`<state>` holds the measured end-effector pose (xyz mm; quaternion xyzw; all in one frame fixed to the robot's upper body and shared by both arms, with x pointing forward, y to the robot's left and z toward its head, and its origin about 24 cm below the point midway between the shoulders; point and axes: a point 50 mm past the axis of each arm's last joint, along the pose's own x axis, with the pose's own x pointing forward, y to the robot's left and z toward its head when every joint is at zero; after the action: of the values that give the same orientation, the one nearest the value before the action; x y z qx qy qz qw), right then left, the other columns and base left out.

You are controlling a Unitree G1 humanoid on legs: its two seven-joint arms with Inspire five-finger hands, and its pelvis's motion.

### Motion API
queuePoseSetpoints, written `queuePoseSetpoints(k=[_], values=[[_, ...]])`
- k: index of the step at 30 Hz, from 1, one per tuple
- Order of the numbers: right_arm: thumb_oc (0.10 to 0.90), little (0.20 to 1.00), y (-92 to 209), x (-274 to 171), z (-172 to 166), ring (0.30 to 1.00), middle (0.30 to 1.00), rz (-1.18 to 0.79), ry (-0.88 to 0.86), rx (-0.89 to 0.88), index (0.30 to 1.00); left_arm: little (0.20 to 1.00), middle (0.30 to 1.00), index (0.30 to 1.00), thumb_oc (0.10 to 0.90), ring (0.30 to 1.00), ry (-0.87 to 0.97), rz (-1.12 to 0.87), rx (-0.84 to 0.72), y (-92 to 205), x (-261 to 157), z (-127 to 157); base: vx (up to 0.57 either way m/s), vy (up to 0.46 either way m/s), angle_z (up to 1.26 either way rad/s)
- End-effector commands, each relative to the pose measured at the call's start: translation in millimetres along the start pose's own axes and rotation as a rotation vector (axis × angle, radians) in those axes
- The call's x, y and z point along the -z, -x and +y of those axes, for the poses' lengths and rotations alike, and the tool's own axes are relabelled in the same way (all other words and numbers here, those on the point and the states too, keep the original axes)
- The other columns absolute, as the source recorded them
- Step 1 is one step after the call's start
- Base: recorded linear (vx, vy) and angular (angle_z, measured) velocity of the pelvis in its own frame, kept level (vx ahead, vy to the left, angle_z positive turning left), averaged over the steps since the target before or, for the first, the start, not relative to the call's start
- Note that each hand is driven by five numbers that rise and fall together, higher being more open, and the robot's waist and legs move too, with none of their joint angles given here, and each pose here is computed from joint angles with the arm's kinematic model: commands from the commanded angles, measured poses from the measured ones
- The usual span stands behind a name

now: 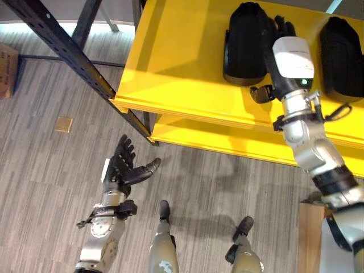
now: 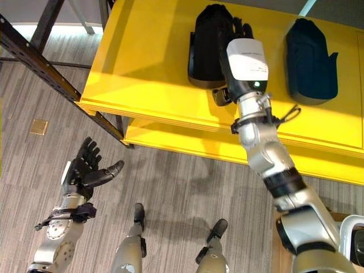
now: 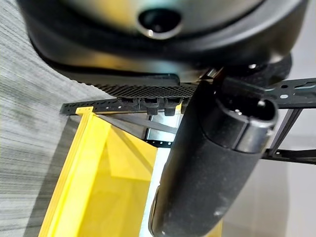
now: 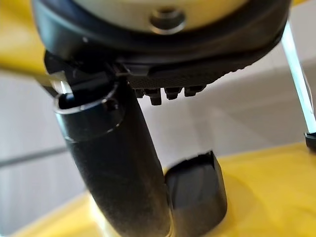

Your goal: Move parts from the plastic box to the shelf.

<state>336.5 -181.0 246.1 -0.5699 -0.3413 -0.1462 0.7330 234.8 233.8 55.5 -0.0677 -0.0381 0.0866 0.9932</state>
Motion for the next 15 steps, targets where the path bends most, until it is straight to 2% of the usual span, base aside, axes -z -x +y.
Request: queuePoseSetpoints(k=[1, 2, 5, 9, 15], values=[[0.9, 1.0, -23, -18, -58, 1.0, 1.0, -0.142, 0.026, 0.29, 1.0, 1.0, 1.0, 1.0, 0.9, 1.0, -0.038, -0.253, 0.042, -6, -47, -10, 0.0, -0.034, -0.09], [0.9, 1.0, -8, -21, -54, 1.0, 1.0, -0.153, -0.032, 0.29, 1.0, 1.0, 1.0, 1.0, 0.9, 1.0, -0.041, -0.252, 0.039, -6, -47, -10, 0.0, -0.027, -0.05], [0.9, 1.0, 9, -21, -48, 1.0, 1.0, -0.143, -0.088, 0.268, 1.0, 1.0, 1.0, 1.0, 0.9, 1.0, -0.046, -0.237, 0.047, -4, -44, -11, 0.0, -0.035, -0.11], [0.9, 1.0, 48, -26, -34, 1.0, 1.0, -0.101, -0.369, 0.241, 1.0, 1.0, 1.0, 1.0, 0.9, 1.0, -0.044, -0.188, 0.052, -2, -33, -13, 0.0, -0.064, -0.19], [0.9, 1.0, 75, -26, -30, 1.0, 1.0, -0.1, -0.415, 0.161, 1.0, 1.0, 1.0, 1.0, 0.9, 1.0, -0.061, -0.167, 0.078, 0, -28, -14, -0.01, -0.062, -0.3]])
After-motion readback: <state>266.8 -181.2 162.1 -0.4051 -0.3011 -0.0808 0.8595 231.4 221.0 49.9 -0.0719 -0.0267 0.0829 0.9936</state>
